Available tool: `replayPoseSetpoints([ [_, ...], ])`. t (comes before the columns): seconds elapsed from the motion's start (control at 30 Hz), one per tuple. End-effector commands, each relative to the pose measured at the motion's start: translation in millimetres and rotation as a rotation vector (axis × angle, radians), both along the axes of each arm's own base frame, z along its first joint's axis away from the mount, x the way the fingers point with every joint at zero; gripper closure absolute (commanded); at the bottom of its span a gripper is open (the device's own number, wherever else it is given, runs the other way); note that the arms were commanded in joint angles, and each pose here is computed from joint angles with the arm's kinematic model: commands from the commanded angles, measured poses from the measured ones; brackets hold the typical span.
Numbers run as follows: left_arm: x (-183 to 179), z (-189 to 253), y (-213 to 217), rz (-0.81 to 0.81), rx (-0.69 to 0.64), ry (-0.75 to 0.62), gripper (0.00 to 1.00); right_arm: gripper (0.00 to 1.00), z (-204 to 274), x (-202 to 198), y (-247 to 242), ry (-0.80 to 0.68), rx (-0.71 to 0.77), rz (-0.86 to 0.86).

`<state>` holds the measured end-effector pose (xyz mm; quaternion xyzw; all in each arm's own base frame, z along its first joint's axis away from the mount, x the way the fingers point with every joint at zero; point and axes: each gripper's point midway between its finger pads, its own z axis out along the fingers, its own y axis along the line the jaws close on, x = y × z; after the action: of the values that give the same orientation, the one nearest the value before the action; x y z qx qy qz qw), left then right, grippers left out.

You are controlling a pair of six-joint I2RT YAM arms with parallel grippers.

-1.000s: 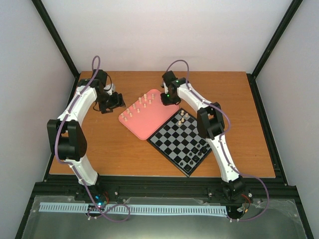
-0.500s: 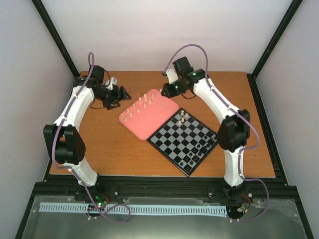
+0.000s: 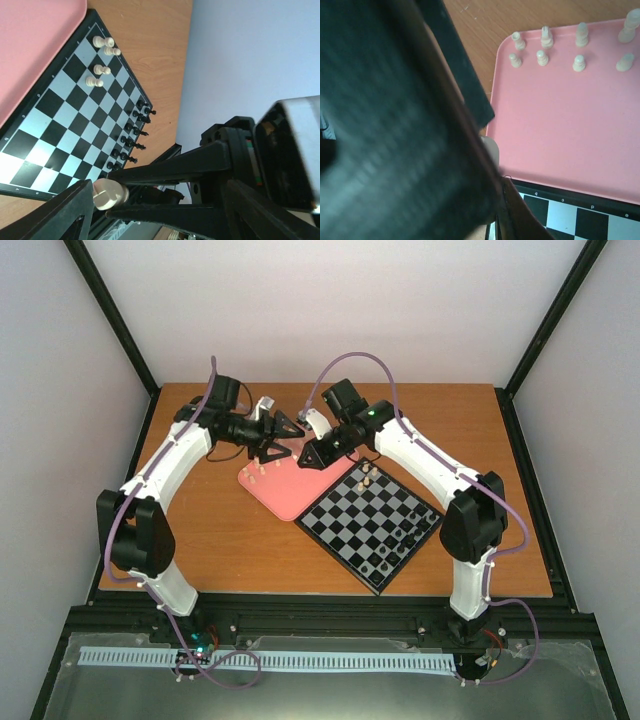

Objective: Set up the chess pieces on the board
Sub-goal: Place the chess piece on the chessboard.

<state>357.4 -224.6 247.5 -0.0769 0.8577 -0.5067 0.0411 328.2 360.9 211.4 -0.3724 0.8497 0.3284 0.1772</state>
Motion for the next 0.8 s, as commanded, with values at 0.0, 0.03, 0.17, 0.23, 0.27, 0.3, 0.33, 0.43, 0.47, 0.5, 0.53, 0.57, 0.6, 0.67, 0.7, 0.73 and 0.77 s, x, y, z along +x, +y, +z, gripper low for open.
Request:
replayPoseSetpoints([
  [0.0, -6, 13, -6, -0.009, -0.055, 0.005, 0.28, 0.89, 28, 4, 0, -0.076, 0.049, -0.017],
  [0.03, -8, 11, -6, -0.013, -0.056, 0.015, 0.32, 0.88, 29, 4, 1, -0.079, 0.049, -0.019],
  [0.17, -13, 4, -7, -0.024, -0.061, 0.046, 0.42, 0.88, 31, 5, 2, -0.09, 0.051, -0.024],
  [0.23, -14, 0, -7, -0.025, -0.06, 0.055, 0.43, 0.89, 32, 6, 2, -0.092, 0.051, -0.025],
  [0.27, -14, -1, -7, -0.026, -0.06, 0.056, 0.43, 0.88, 32, 5, 3, -0.091, 0.053, -0.023],
  [0.3, -14, -2, -7, -0.027, -0.06, 0.058, 0.44, 0.88, 32, 5, 3, -0.089, 0.054, -0.021],
  [0.33, -13, -3, -7, -0.027, -0.061, 0.06, 0.46, 0.88, 32, 5, 4, -0.086, 0.054, -0.02],
  [0.43, -11, -6, -8, -0.026, -0.057, 0.066, 0.53, 0.88, 33, 6, 4, -0.088, 0.056, -0.02],
  [0.47, -11, -7, -8, -0.026, -0.057, 0.067, 0.54, 0.88, 33, 6, 4, -0.089, 0.056, -0.02],
  [0.5, -10, -8, -8, -0.026, -0.056, 0.067, 0.55, 0.88, 34, 6, 4, -0.091, 0.057, -0.019],
  [0.53, -10, -9, -8, -0.025, -0.055, 0.068, 0.56, 0.88, 35, 6, 5, -0.092, 0.058, -0.017],
  [0.57, -9, -9, -8, -0.023, -0.055, 0.066, 0.58, 0.88, 35, 6, 5, -0.092, 0.057, -0.017],
  [0.6, -8, -8, -8, -0.021, -0.057, 0.066, 0.6, 0.88, 35, 6, 4, -0.091, 0.056, -0.018],
  [0.67, -7, -7, -9, -0.02, -0.061, 0.062, 0.62, 0.88, 34, 7, 4, -0.094, 0.053, -0.018],
  [0.7, -7, -7, -9, -0.022, -0.062, 0.062, 0.62, 0.88, 35, 8, 4, -0.098, 0.052, -0.02],
  [0.73, -7, -6, -9, -0.023, -0.062, 0.062, 0.62, 0.88, 36, 8, 4, -0.102, 0.053, -0.02],
  [0.77, -7, -8, -9, -0.025, -0.061, 0.067, 0.63, 0.88, 37, 9, 5, -0.105, 0.053, -0.02],
])
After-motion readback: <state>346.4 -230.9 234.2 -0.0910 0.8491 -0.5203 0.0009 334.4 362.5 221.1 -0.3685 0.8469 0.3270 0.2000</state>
